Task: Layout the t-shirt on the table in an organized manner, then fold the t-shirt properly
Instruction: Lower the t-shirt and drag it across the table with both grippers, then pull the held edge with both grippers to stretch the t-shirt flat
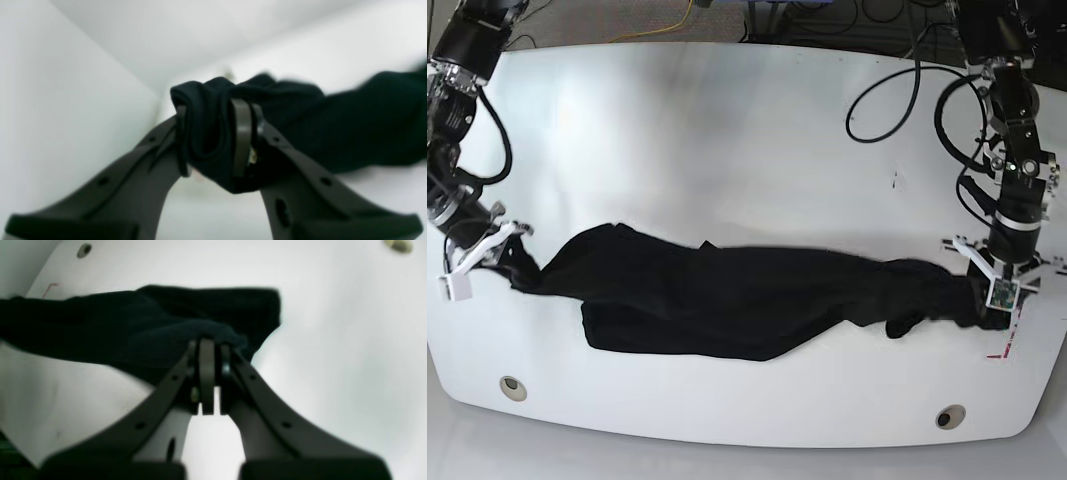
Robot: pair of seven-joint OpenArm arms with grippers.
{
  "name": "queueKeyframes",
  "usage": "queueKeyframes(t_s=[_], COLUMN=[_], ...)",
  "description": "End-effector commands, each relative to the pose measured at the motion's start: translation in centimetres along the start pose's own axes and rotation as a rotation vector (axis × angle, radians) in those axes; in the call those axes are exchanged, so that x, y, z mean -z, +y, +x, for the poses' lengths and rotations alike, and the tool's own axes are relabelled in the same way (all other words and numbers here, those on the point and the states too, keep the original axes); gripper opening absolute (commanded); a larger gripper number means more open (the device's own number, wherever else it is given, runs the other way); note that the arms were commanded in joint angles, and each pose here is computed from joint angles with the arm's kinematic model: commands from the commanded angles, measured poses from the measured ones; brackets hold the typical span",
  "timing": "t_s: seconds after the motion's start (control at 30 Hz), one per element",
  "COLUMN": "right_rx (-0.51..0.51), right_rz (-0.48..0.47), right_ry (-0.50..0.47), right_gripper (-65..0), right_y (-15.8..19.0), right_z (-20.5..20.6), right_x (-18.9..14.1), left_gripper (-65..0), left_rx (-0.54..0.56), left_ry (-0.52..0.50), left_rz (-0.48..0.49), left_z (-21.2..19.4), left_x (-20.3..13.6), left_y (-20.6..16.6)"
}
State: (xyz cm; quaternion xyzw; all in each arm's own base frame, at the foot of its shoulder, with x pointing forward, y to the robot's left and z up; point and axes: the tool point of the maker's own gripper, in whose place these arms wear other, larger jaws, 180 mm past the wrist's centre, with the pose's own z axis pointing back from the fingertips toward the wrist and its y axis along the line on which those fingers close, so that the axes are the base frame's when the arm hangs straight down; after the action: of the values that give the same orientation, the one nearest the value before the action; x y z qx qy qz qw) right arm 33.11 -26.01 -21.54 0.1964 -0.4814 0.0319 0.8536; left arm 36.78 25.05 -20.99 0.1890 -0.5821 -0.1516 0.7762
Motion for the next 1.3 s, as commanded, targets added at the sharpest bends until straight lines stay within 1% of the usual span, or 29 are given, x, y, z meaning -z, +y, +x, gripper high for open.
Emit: queueKeyframes(t_s=[0.0,0.17,0.23,0.37,0.6,0.87,1.03,1.2,1.27], right_rx=[-0.015,0.054,0.065,0.085,0.139,0.179,0.204,0.219,0.225], right_rz=[0.016,0.029,0.033,0.029,0.021,0.004,-0.008,-0.017,-0.019], right_ry=[-0.02,0.034,0.053,0.116,0.205,0.298,0.353,0.398,0.431], right_gripper=[-65.0,-65.0,-65.0,-65.0,-65.0,-65.0,-65.0,-65.0,-65.0], right_y=[1.1,2.1,2.5,2.9,3.1,3.2,3.3,3.4,3.5], right_z=[-0.5,-4.5,-5.5,-8.2,-12.1,-15.7,-17.8,-19.3,-20.1], right_x=[-0.6,-0.6,-0.7,-1.5,-2.4,-3.9,-4.9,-5.8,-6.3], left_gripper=[-50.9,-50.9,-50.9,-50.9,-50.9,-50.9,-50.9,-50.9,-50.9], left_rx=[-0.018,-0.059,-0.071,-0.067,-0.059,-0.047,-0.036,0.002,0.029], left_ry=[-0.003,0.069,0.104,0.171,0.264,0.343,0.388,0.415,0.432], left_rz=[0.012,-0.007,-0.025,-0.052,-0.075,-0.047,-0.006,-0.021,-0.031], left_z=[-0.7,-3.7,-5.1,-7.6,-11.0,-13.9,-15.4,-16.2,-16.6], left_x=[-0.9,-2.0,-2.6,-3.9,-6.0,-8.1,-9.3,-10.1,-10.6], left_y=[0.0,-1.5,-2.4,-3.6,-4.4,-3.1,-1.2,0.0,0.7])
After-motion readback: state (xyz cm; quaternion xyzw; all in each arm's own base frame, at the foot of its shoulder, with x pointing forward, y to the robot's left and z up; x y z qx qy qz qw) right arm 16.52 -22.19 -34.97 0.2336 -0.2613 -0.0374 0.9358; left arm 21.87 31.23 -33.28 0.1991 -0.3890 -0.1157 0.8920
